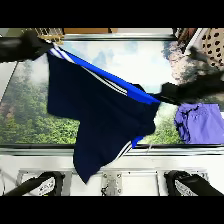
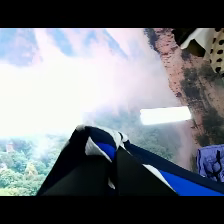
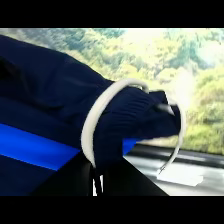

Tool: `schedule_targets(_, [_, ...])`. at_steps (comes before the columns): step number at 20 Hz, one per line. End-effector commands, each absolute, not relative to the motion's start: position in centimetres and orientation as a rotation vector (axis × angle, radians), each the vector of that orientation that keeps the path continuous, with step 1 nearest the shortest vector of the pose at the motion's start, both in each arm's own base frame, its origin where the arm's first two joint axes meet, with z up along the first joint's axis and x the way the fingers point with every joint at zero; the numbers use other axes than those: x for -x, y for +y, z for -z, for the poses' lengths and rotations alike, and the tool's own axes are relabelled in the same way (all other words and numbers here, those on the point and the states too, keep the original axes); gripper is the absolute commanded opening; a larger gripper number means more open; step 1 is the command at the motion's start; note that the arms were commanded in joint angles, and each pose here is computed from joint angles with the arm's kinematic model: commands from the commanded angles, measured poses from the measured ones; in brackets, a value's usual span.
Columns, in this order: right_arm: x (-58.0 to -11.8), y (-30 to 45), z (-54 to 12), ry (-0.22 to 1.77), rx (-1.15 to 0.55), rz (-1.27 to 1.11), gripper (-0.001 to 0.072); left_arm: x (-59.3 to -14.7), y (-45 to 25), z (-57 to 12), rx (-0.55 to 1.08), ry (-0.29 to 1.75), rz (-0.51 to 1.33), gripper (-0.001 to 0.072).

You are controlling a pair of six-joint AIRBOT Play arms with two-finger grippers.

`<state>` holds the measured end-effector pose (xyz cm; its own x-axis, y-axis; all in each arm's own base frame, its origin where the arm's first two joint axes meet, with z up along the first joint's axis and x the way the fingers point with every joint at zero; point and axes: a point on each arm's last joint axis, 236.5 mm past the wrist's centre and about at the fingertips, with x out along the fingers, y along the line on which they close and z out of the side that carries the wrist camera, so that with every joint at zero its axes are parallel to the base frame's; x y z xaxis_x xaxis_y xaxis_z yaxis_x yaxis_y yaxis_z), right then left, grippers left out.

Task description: Fold the clothes and pants, and hang the long-sleeved shirts on hangers.

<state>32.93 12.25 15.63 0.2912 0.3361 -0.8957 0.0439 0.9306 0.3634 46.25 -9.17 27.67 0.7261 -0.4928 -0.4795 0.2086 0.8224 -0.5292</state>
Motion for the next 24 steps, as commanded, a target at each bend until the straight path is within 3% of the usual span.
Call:
schedule_targets(1, [-40.1,13.4,-8.8,1.291,-0.34,-0.2,0.0025,-52.9,-11.4,-21.6,0.507,0.724,0.423,0.0006])
schedule_targets(5, [-44.1,13.6,-8.2,1.186,-0.328,-0.21,0.0025,-55.1,-12.8,-20.6,0.48,0.754,0.463,0.0006])
schedule_targets(9, [-43.7,12.6,-8.9,1.171,-0.261,-0.217,0.0025,-52.9,-11.7,-19.5,0.417,0.84,0.428,0.0005])
schedule_targets(15, [-37.8,11.5,-4.7,1.279,-0.188,-0.204,0.0025,-44.1,-10.2,-10.9,0.35,0.989,0.276,0.0006])
schedule_targets(20, [-33.4,11.5,2.9,1.358,-0.192,-0.177,0.0025,-35.5,-9.2,2.5,0.439,1.152,0.16,0.0006])
schedule_targets(24, [-30.5,12.3,7.3,1.412,-0.18,-0.175,0.0025,-31.5,-8.8,8.9,0.524,1.221,0.079,0.0006])
